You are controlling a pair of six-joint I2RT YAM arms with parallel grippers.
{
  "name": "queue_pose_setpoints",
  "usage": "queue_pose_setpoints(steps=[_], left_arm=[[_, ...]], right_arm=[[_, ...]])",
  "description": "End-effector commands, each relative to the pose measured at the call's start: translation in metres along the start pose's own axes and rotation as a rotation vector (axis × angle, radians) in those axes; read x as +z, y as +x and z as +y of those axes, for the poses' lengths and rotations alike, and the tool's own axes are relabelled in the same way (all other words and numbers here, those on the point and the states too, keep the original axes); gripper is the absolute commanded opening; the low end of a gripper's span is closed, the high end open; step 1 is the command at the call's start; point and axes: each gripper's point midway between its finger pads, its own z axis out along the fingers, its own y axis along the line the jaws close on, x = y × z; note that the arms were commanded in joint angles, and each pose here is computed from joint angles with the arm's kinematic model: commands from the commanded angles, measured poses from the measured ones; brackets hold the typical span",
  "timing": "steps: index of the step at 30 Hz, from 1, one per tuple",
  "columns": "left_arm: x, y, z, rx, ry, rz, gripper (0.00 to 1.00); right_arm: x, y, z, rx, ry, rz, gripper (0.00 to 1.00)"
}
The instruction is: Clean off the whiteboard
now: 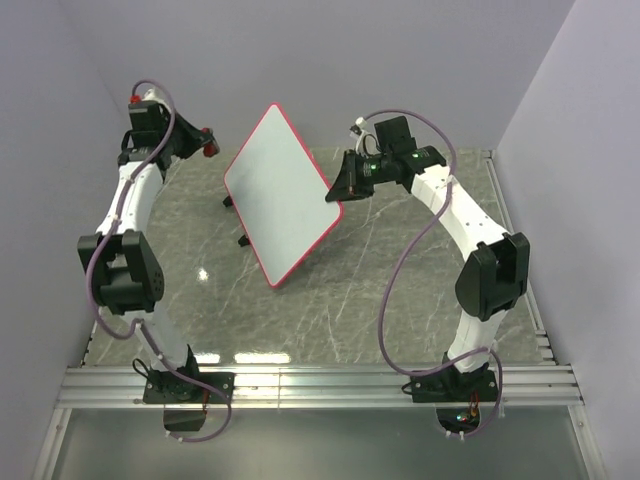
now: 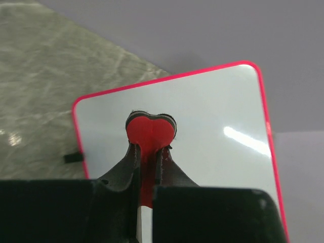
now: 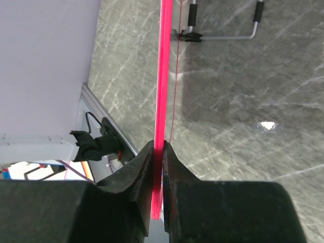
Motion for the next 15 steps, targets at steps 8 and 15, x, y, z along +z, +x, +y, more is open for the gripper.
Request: queue_pose_setpoints(steps=[8,15], left_arm=[[-0.060,0.055,0.089,0.059,-0.359,0.041,0.00],[-0.088,0.087,0.120,0.081,-0.472,0.096,0.00]], right_arm=[[-0.003,-0.044,0.044,-0.082,-0.154,-0.108,0.00],[-0.019,-0.045,0.061,-0.101,-0.181,-0.139,0.41]])
